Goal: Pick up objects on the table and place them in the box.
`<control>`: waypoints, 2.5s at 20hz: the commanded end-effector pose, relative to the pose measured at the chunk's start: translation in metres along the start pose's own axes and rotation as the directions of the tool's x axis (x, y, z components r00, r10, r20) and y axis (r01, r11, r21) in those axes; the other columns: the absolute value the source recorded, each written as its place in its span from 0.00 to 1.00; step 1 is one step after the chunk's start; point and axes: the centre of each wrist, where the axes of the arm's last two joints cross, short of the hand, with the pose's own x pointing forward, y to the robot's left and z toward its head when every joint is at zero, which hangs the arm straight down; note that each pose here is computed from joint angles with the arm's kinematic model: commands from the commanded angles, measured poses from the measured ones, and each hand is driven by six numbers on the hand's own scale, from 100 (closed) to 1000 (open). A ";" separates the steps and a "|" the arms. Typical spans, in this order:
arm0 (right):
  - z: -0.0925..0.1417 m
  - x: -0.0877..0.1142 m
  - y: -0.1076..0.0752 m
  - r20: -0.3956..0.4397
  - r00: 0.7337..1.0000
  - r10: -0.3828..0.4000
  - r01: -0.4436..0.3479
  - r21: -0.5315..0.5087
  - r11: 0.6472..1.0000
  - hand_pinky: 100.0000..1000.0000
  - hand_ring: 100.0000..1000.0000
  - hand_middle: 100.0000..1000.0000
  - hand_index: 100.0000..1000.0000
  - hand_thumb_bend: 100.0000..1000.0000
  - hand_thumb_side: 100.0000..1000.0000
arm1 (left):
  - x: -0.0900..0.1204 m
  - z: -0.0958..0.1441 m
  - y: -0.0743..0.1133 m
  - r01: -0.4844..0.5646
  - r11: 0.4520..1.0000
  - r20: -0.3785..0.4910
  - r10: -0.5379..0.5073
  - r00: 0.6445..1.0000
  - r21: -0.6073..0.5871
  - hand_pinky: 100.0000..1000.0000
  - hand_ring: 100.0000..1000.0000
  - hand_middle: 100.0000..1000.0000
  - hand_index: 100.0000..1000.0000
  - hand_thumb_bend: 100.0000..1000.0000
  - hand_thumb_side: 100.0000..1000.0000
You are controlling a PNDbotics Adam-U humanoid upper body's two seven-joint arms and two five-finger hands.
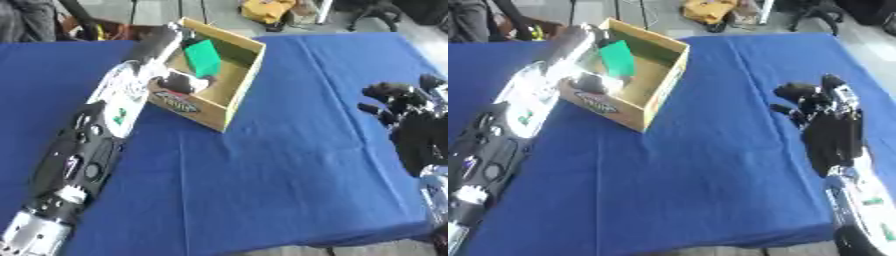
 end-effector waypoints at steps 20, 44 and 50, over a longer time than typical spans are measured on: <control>-0.007 0.007 0.003 0.017 1.000 -0.003 0.002 0.042 0.999 0.75 0.82 0.64 0.65 0.00 0.95 | -0.041 -0.006 0.015 0.263 0.929 -0.179 -0.314 0.932 -0.262 0.72 0.73 0.72 0.79 0.63 1.00; 0.010 -0.001 -0.010 -0.009 1.000 0.024 -0.024 -0.053 0.998 0.75 0.82 0.64 0.65 0.00 0.95 | -0.026 0.140 0.085 -0.362 0.840 0.137 0.336 0.932 0.403 0.71 0.46 0.39 0.61 0.39 0.85; 0.014 -0.002 -0.013 -0.011 0.999 0.033 -0.033 -0.072 0.997 0.75 0.82 0.64 0.65 0.00 0.95 | -0.043 0.181 0.042 -0.617 0.713 0.197 0.588 0.785 0.332 0.75 0.47 0.40 0.62 0.30 0.92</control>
